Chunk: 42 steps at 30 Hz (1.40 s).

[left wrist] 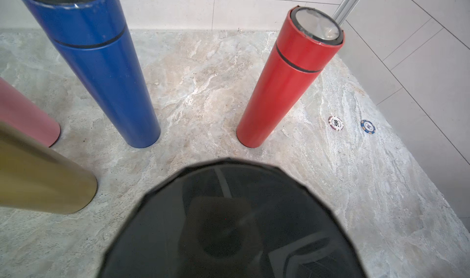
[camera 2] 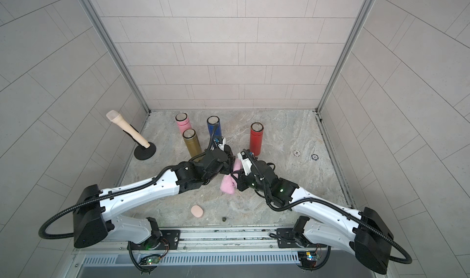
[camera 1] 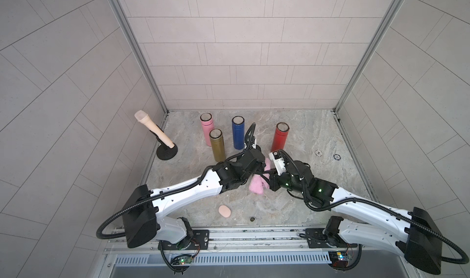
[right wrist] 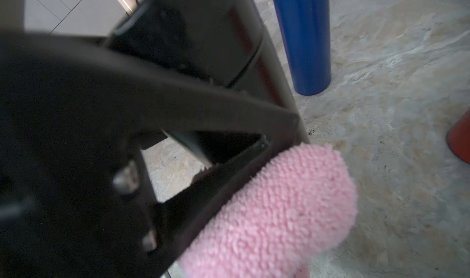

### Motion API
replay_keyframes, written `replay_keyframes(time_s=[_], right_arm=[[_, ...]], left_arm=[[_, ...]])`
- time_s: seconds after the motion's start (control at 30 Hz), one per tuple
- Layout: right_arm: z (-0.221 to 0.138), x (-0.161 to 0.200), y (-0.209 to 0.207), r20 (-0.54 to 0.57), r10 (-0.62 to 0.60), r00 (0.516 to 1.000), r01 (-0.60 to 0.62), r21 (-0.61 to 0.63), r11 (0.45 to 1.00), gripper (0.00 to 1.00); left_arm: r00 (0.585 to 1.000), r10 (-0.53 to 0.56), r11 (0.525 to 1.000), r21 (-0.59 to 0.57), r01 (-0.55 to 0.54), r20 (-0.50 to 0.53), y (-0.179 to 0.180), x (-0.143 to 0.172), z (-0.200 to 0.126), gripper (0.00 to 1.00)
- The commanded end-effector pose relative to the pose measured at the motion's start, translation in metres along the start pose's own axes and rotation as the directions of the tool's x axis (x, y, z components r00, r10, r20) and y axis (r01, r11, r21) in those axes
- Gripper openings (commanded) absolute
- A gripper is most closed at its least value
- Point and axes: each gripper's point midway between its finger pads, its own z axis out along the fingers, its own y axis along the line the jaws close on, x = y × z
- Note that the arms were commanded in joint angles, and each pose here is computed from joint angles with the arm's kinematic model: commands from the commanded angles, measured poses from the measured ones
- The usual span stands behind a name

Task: Wipe the surface of the thermos
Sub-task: Wipe the dirt from the surface of the thermos.

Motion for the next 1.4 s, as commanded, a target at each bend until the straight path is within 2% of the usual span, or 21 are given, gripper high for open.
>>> replay_keyframes(time_s=[0.0,0.17,0.27,0.4,0.6,0.73,0.83,1.03,1.1,1.2,1.27,1.37], right_arm=[[0.007,0.008,-0.032,0.03,0.018,0.999,-0.022,0.142,0.99,0.0],[0.002,0.044,-0.073,0.01,0.088,0.996,-0.087,0.279,0.956,0.0],[-0.005,0.048,-0.079,0.02,0.102,0.995,-0.103,0.303,0.947,0.0],[-0.016,0.029,-0.062,0.069,0.081,0.994,-0.096,0.249,0.964,0.0],[-0.032,-0.016,-0.007,0.198,0.016,0.98,-0.027,0.055,0.998,0.0],[-0.031,-0.023,-0.007,0.233,0.001,0.972,-0.018,0.071,0.997,0.0],[-0.022,-0.007,-0.026,0.187,-0.01,0.982,-0.019,0.152,0.988,0.0],[-0.013,0.051,-0.072,0.087,0.054,0.995,-0.077,0.279,0.957,0.0],[-0.016,0.06,-0.077,0.074,0.072,0.995,-0.09,0.287,0.954,0.0],[-0.029,0.059,-0.085,0.06,0.079,0.995,-0.093,0.302,0.949,0.0],[-0.038,0.054,-0.088,0.057,0.1,0.993,-0.112,0.278,0.954,0.0],[-0.042,0.045,-0.093,0.021,0.206,0.978,-0.206,0.199,0.958,0.0]], left_arm=[[0.997,-0.074,0.997,0.016,0.074,0.025,-0.011,-0.014,-0.008,0.0],[0.996,-0.086,0.996,0.029,0.086,0.014,-0.015,-0.015,-0.011,0.0],[0.996,-0.09,0.995,0.032,0.09,0.016,-0.016,-0.019,-0.014,0.0],[0.996,-0.089,0.996,0.008,0.089,0.014,-0.012,-0.02,-0.016,0.0],[0.992,-0.126,0.992,-0.014,0.126,0.008,-0.012,-0.021,-0.014,0.0],[0.992,-0.122,0.992,0.001,0.123,-0.016,-0.019,-0.019,-0.009,0.0],[0.993,-0.118,0.993,0.007,0.118,-0.029,-0.023,-0.018,-0.006,0.0],[0.996,-0.085,0.996,0.011,0.085,-0.027,-0.026,-0.021,-0.006,0.0],[0.999,-0.022,0.999,0.032,0.023,-0.026,-0.029,-0.021,-0.007,0.0],[0.99,0.138,0.984,0.117,-0.136,-0.009,-0.041,-0.024,-0.009,0.0],[0.966,0.257,0.944,0.22,-0.247,-0.019,-0.05,-0.019,-0.01,0.0],[0.93,0.368,0.866,0.362,-0.344,0.004,-0.062,-0.013,-0.015,0.0]])
